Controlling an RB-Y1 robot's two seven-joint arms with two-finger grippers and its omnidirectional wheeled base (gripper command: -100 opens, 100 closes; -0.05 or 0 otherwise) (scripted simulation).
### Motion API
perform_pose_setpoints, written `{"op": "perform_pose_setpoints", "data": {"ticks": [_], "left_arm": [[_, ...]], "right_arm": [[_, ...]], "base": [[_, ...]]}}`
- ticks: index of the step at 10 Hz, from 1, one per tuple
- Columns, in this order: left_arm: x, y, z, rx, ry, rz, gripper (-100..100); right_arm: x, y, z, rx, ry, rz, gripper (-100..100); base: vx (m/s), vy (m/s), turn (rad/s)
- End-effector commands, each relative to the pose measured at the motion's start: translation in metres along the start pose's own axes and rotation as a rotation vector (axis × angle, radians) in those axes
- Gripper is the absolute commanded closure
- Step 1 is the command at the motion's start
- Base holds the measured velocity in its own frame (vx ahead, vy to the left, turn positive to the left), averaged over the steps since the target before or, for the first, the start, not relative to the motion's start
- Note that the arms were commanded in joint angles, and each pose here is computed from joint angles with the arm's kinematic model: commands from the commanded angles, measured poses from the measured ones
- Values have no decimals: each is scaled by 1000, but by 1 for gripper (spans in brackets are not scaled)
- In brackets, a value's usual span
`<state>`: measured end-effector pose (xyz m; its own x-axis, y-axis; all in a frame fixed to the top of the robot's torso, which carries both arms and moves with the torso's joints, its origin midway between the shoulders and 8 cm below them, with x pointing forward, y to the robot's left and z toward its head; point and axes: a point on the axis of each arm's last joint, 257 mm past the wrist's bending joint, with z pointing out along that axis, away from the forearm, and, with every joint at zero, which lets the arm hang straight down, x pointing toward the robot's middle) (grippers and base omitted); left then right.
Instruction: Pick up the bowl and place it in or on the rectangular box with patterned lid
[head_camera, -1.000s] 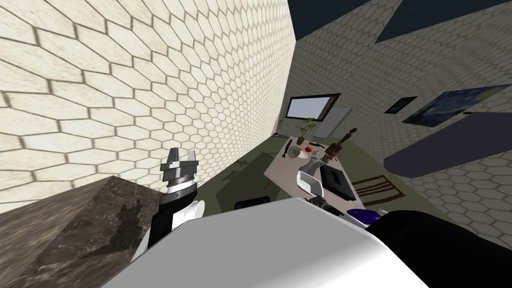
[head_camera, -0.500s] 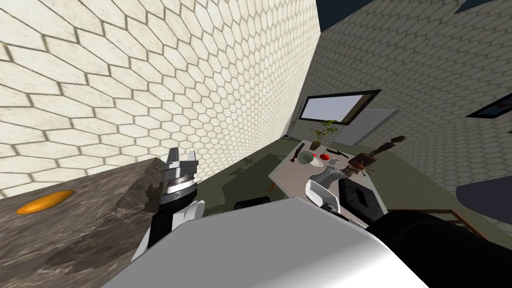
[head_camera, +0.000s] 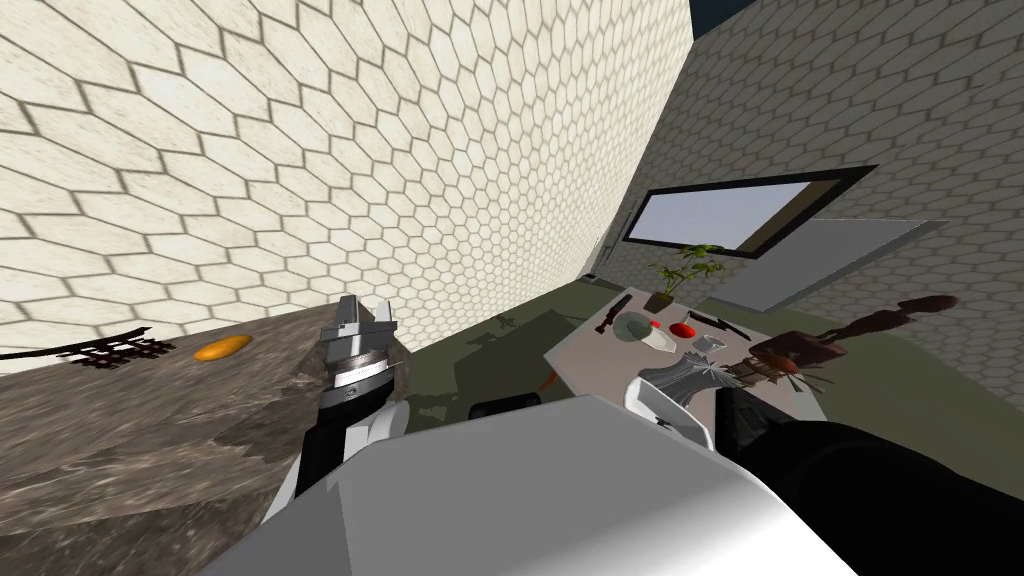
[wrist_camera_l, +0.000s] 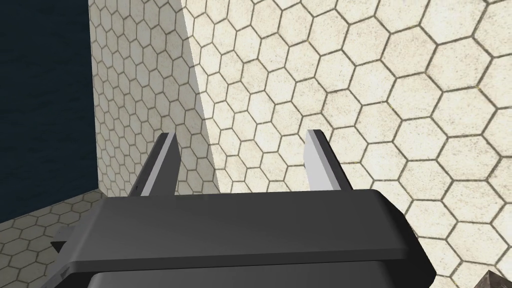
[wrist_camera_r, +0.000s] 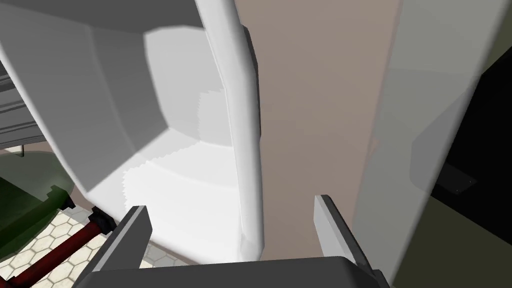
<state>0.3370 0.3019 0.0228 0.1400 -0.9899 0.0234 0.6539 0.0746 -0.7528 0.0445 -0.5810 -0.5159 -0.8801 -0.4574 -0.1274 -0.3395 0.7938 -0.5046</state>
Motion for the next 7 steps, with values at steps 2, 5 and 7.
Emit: {"op": "perform_pose_setpoints", "data": {"ticks": [2,5,7], "left_arm": [[0,0,0,0,0,0,0],[0,0,0,0,0,0,0],[0,0,0,0,0,0,0]], "right_arm": [[1,1,0,0,3,-5,0],[-4,9,15,8,12,16,-100],[-4,7,12,7,10,13,100]], "base": [[-1,-11,25],[-34,-40,84],[-12,-10,8]]}}
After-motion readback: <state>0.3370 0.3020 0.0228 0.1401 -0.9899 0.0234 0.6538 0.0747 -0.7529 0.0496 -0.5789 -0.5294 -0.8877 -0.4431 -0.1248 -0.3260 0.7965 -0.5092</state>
